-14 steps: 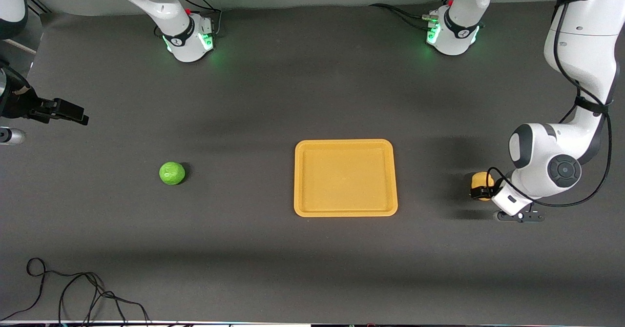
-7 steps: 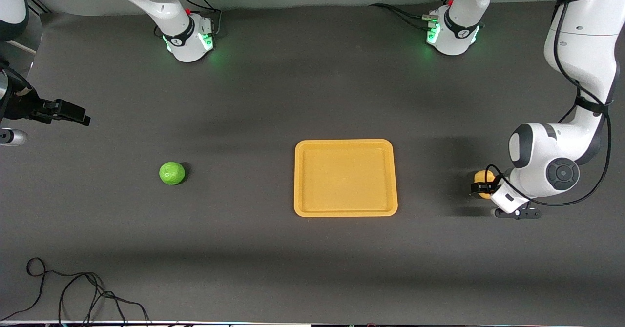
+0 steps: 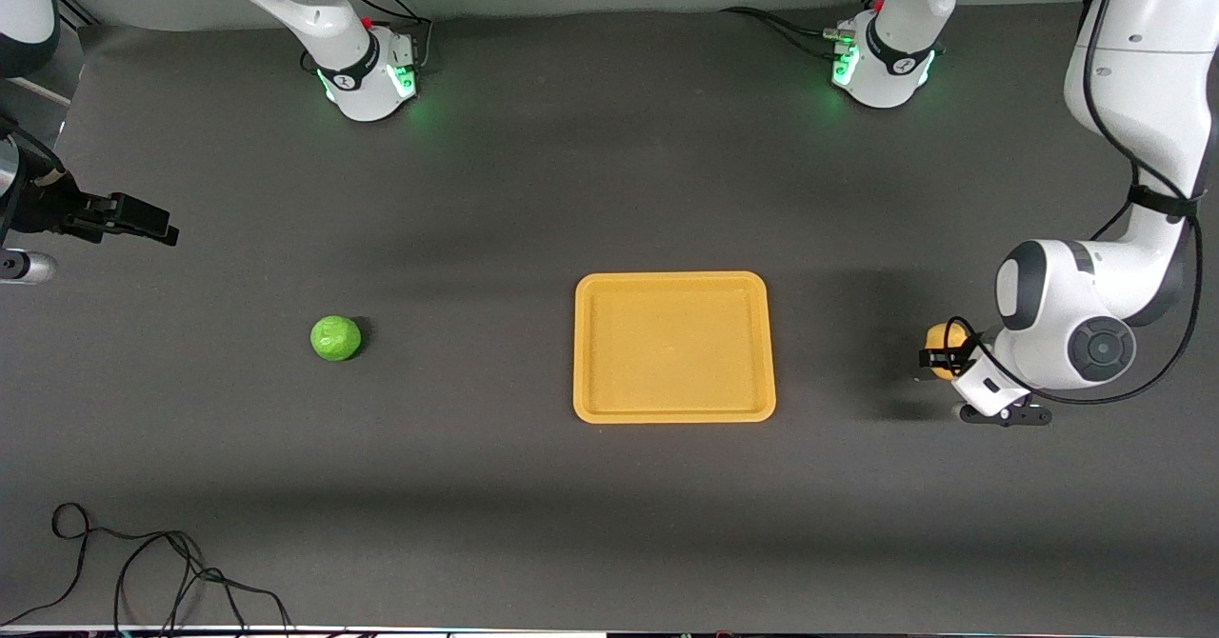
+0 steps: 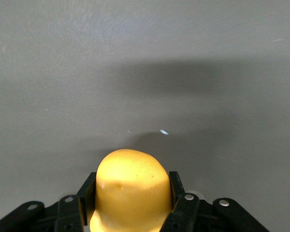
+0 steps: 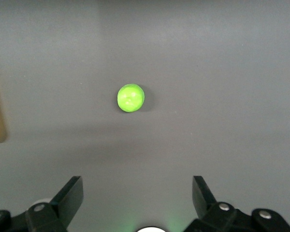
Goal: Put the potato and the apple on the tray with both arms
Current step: 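Carry the potato onto the tray while the right gripper reaches the apple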
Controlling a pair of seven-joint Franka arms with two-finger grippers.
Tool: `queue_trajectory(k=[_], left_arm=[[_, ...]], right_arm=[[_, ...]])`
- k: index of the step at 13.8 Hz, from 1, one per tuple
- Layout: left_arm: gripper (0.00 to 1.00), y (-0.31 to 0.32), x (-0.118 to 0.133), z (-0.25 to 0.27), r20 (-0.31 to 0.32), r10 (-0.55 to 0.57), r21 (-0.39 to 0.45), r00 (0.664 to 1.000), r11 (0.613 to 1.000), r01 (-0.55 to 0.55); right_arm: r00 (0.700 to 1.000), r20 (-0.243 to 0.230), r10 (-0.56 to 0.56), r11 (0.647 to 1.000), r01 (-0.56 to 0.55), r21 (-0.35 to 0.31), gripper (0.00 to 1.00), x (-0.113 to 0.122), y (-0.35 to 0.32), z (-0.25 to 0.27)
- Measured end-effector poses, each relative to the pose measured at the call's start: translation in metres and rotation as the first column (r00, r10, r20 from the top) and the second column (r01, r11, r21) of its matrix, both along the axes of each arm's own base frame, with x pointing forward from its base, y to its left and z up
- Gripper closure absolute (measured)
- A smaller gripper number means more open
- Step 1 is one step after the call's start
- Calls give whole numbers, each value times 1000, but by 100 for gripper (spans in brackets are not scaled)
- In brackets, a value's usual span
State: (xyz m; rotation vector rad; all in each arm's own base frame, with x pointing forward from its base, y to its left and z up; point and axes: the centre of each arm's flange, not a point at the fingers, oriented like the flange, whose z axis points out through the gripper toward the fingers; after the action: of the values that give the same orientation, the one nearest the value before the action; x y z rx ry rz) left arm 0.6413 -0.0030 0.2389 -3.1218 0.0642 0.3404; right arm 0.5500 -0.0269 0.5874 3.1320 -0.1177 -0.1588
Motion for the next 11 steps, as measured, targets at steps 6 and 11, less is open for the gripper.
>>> queue_trajectory(k=[6, 11], left_arm=[[37, -118, 19, 144, 32, 4, -84, 999, 996, -1], [37, -262, -9, 111, 53, -18, -95, 998, 995, 23]], right_arm=[[996, 49, 77, 997, -77, -2, 0, 3, 43, 7], [991, 80, 110, 994, -110, -3, 0, 10, 61, -25]])
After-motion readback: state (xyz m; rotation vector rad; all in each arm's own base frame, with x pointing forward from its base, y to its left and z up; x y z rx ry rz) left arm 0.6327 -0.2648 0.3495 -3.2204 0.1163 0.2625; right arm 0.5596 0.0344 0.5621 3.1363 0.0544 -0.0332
